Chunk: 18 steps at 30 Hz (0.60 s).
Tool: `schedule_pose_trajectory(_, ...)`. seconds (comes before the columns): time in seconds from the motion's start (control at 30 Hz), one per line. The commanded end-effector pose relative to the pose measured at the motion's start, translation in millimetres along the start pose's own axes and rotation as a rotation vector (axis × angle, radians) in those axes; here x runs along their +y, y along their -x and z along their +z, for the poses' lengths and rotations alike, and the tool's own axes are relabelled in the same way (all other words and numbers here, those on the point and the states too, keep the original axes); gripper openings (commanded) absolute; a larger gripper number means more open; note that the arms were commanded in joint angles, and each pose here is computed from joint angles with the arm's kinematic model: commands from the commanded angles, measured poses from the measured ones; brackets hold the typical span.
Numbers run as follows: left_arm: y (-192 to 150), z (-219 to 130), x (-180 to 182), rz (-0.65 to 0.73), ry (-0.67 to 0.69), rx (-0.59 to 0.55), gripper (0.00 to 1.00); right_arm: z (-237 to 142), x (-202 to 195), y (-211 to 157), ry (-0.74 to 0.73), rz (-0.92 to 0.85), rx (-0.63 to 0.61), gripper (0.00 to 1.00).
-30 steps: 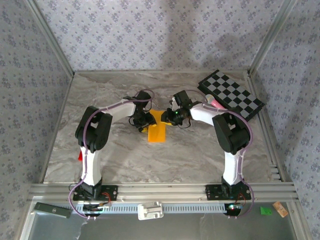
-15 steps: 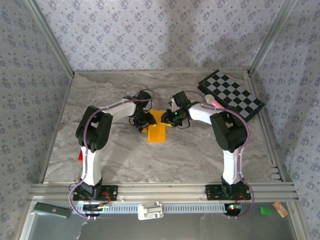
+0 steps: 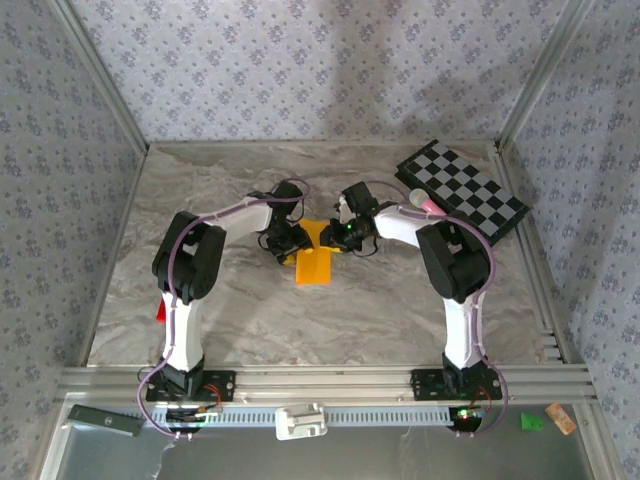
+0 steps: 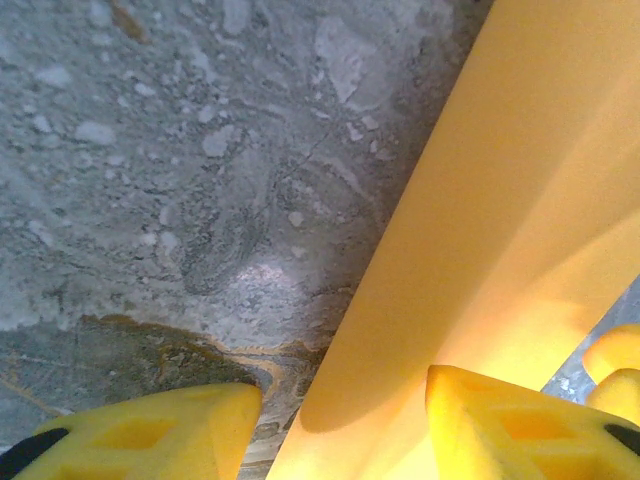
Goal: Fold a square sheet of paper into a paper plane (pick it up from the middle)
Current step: Hold the square sheet of paper at the center of the table.
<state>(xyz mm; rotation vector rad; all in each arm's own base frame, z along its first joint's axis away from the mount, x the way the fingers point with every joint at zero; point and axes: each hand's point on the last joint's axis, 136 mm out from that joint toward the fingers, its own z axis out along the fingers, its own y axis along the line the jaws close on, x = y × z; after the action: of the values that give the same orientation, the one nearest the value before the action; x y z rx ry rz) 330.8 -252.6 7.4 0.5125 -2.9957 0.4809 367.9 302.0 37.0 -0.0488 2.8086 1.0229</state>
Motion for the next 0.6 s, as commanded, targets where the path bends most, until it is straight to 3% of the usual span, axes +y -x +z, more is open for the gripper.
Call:
schedule_pose_trajectory(0.0, -34, 61, 71, -0.032, 0.246, 0.143, 0.52, 7, -1, -5, -0.01, -0.008, 0.037, 0.25)
schedule_pose_trajectory(0.43, -32, 57, 66, -0.021, 0.229, 0.13, 0.52, 26, -61, -38, -0.208, 0.033, 0.145, 0.17)
schedule_pose_trajectory(0.57, -23, 40, 49, 0.002, 0.173, 0.092, 0.52, 28, -81, -48, -0.277, 0.029, 0.183, 0.16)
